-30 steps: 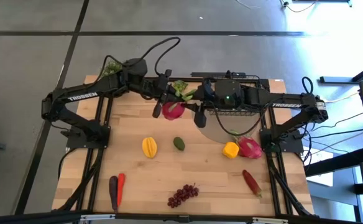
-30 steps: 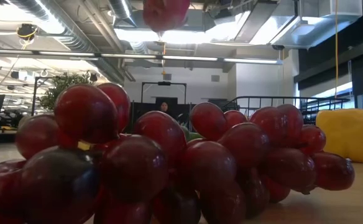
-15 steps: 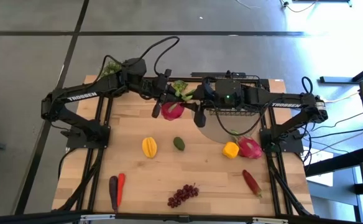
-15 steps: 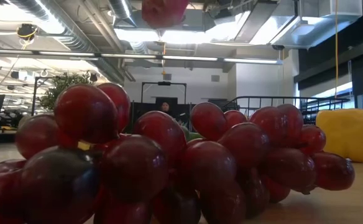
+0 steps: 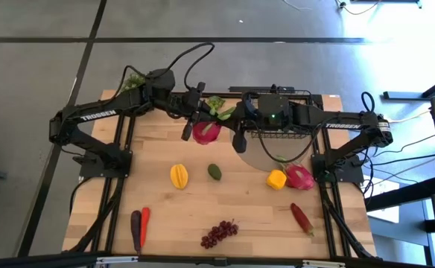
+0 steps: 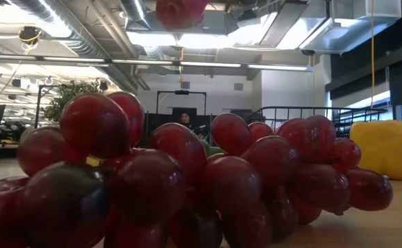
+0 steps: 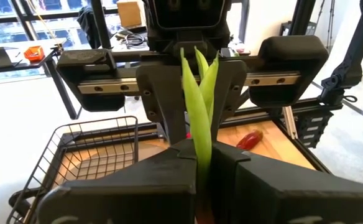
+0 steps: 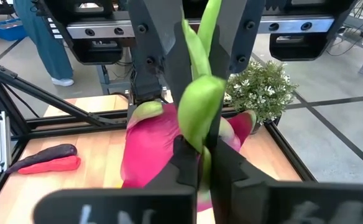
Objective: Build produce basket
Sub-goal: Put the left dragon fruit into the wire basket
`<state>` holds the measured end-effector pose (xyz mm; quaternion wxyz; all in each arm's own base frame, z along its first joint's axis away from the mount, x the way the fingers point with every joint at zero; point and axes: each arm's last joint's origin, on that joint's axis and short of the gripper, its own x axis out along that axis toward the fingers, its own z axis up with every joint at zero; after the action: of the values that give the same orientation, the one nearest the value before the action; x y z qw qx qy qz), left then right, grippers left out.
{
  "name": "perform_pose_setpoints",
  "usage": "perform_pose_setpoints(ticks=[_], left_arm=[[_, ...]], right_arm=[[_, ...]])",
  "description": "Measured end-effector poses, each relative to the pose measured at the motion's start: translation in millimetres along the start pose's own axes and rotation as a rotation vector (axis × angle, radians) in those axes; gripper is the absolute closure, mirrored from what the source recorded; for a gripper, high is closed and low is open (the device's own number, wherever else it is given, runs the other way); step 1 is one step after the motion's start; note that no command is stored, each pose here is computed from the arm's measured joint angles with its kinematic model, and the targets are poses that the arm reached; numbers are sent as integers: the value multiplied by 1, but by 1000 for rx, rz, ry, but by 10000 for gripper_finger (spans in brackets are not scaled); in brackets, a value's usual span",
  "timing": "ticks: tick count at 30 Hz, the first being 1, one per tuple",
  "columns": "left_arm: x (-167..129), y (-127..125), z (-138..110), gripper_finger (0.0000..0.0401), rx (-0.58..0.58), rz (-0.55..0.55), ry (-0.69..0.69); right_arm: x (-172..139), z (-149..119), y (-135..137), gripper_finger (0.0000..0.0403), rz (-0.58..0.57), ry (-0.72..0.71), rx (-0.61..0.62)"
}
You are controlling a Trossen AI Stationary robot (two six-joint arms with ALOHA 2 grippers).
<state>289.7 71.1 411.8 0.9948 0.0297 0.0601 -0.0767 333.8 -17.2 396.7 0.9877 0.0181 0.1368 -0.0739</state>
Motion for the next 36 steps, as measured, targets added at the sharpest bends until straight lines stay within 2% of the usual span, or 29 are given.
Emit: perform_pose_setpoints(ticks=[6, 17, 27, 36], left_arm=[[0, 0, 0, 387, 0, 17, 3], [2, 1, -1, 306, -28, 64, 12], [-13, -1, 1, 306, -8, 231, 70], [-29, -6, 9, 306, -5, 259, 55]], right_arm=[[0, 0, 0, 400, -1, 1, -1], [1, -2, -1, 402, -7, 13, -5], [1, -3, -1, 402, -25, 35, -30], [0, -4, -1, 402, -12, 48, -32]])
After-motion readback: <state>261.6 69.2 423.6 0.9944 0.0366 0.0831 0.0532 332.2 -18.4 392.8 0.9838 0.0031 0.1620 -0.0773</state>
